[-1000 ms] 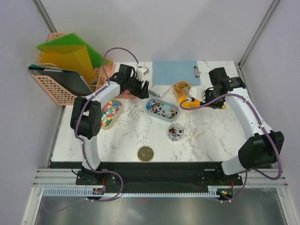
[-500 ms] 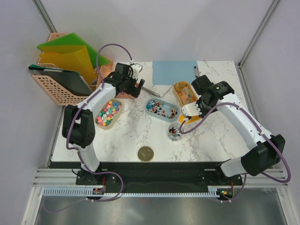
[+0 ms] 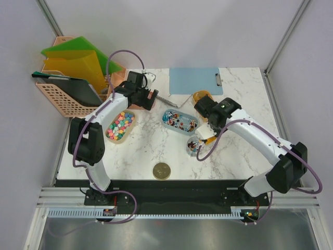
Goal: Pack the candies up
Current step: Place the fake candies in the packing bottle.
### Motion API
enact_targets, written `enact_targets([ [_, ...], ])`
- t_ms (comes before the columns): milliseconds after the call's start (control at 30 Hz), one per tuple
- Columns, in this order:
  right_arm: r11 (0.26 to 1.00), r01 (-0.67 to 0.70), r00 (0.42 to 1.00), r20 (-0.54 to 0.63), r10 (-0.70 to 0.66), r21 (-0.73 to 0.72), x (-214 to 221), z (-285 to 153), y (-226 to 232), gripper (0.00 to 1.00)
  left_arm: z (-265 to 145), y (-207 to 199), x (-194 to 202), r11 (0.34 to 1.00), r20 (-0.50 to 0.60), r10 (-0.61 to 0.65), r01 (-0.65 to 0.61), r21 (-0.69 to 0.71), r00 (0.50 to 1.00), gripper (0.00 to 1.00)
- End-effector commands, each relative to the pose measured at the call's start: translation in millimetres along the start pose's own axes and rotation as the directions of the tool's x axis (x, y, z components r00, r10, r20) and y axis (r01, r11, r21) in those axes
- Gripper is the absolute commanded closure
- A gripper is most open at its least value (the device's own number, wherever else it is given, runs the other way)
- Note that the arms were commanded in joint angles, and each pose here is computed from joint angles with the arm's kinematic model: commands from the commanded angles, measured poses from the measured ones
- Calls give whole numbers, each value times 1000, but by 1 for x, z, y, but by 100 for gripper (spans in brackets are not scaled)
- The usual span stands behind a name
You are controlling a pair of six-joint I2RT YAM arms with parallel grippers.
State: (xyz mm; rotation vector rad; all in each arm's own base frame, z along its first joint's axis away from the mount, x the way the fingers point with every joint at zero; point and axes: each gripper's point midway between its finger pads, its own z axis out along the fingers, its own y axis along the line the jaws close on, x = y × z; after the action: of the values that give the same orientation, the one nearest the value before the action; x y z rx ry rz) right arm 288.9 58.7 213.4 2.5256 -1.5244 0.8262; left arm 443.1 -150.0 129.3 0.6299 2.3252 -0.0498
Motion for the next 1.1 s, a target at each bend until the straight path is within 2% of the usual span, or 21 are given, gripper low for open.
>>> enact_targets([
  [0,998,46,993,-105,-49,-35,-6,-2,8,100,-26,11,-22,997,76,-37,42,-63,996,0],
  [400,999,53,970,-237,-54,-9,-26,-15,4,100,-60,17,-36,994,161,-44,59,-92,986,0],
  [533,999,-8,976,-218,16,40,-19,-27,-1,100,-74,-1,-36,995,189,-99,100,5,977,0],
  [633,987,-149,983,-97,155,61,-22,-32,-6,100,-80,-42,-33,962,173,-180,136,236,968,1],
  [667,968,-239,970,-33,242,81,-20,-35,-16,100,-89,-65,-35,919,149,-221,154,364,964,3],
  [700,954,-294,955,56,291,53,-30,-32,-17,100,-93,-74,-37,895,140,-239,162,416,961,4],
  [733,928,-370,924,126,362,45,-34,-33,-21,100,-100,-85,-37,864,132,-248,158,478,960,8],
  [767,879,-473,866,214,452,60,-28,-37,-35,100,-113,-104,-39,791,118,-250,133,597,961,12],
  [800,862,-507,811,340,475,4,-44,-39,-39,100,-119,-112,-39,754,107,-250,124,645,962,17],
  [833,834,-552,768,386,511,-7,-44,-40,-44,100,-124,-116,-39,717,96,-256,123,686,962,26],
  [867,809,-588,730,429,531,0,-44,-35,-53,100,-136,-130,-40,622,73,-259,109,776,963,32],
  [900,805,-593,712,471,520,8,-48,-38,-55,100,-140,-134,-41,574,53,-267,115,811,962,36],
  [933,810,-587,702,505,502,10,-54,-38,-57,100,-143,-135,-43,528,29,-278,127,840,960,47],
  [967,811,-585,693,538,480,30,-60,-35,-64,100,-155,-144,-46,432,0,-281,126,893,960,50],
  [1067,798,-602,642,614,459,34,-69,-38,-73,100,-162,-147,-51,379,-26,-290,140,915,957,43],
])
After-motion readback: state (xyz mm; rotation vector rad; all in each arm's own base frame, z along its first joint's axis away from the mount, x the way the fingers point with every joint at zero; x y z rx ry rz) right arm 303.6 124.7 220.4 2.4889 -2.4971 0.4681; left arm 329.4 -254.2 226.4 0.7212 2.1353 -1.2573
